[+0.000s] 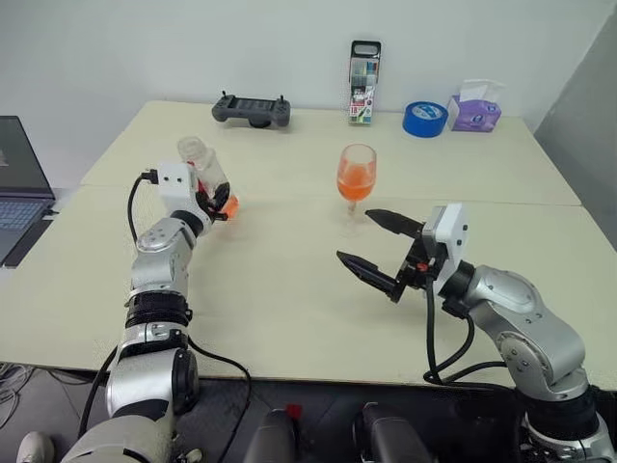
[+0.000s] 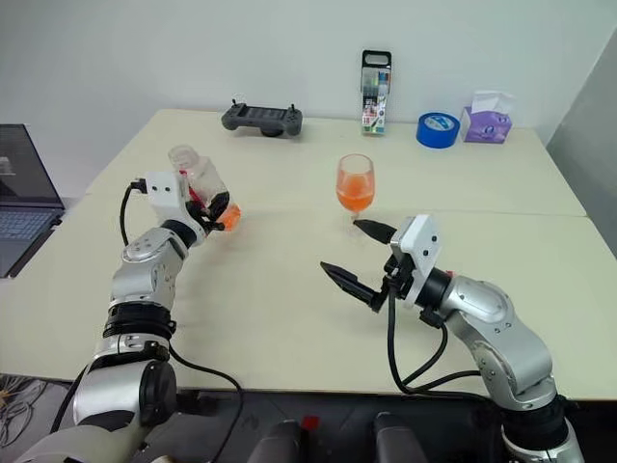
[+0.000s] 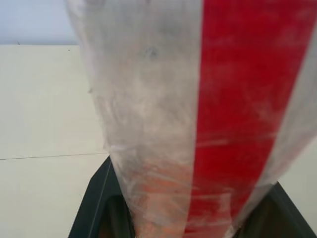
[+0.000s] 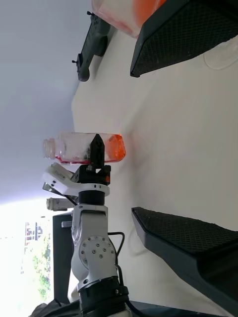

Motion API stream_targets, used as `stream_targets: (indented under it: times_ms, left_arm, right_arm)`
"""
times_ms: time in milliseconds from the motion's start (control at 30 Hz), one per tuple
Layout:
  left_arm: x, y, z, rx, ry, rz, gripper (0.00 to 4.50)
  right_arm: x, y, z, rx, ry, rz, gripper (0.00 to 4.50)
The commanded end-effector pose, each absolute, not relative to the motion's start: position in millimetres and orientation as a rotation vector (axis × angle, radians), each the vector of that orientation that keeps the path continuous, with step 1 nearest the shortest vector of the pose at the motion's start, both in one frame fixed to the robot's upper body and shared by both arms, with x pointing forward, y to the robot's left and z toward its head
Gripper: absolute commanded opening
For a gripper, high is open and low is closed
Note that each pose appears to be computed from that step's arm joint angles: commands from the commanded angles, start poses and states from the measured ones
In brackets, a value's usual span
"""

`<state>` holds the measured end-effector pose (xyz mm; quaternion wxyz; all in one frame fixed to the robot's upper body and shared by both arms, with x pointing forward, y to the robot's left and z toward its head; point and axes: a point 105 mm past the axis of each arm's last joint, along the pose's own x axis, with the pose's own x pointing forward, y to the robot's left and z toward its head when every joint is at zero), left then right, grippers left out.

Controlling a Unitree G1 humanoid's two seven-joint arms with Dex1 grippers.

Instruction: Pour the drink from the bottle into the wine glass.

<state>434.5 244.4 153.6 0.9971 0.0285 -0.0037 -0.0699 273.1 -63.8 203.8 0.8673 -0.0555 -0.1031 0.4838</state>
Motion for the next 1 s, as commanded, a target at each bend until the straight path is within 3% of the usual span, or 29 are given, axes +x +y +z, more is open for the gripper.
stream_targets:
  times_ms: [33,333,600,867,1000]
  left_arm:
    - [438.7,241.6,160.8,0.104,-0.036,-0.155,1.75]
    - [450.6,234.9,149.9,0.027,0.006,-0.151,1.75]
    - [450.4,241.1,147.8,0.013,0.020,-0.150,4.39]
    - [439.8,250.9,137.5,0.042,0.028,-0.128,4.48]
    - [431.3,254.5,134.7,0.043,0.023,-0.119,4.48]
  right_arm:
    - [274.0,-60.9,215.9,-0.111,-0.261,1.009,4.50]
    - [273.0,-60.2,218.6,-0.112,-0.256,0.992,4.50]
    - [272.1,-62.6,215.9,-0.116,-0.242,0.972,4.50]
    - [268.6,-67.4,206.4,-0.118,-0.214,0.933,4.50]
    - [275.1,-81.7,191.8,-0.155,-0.160,0.821,4.50]
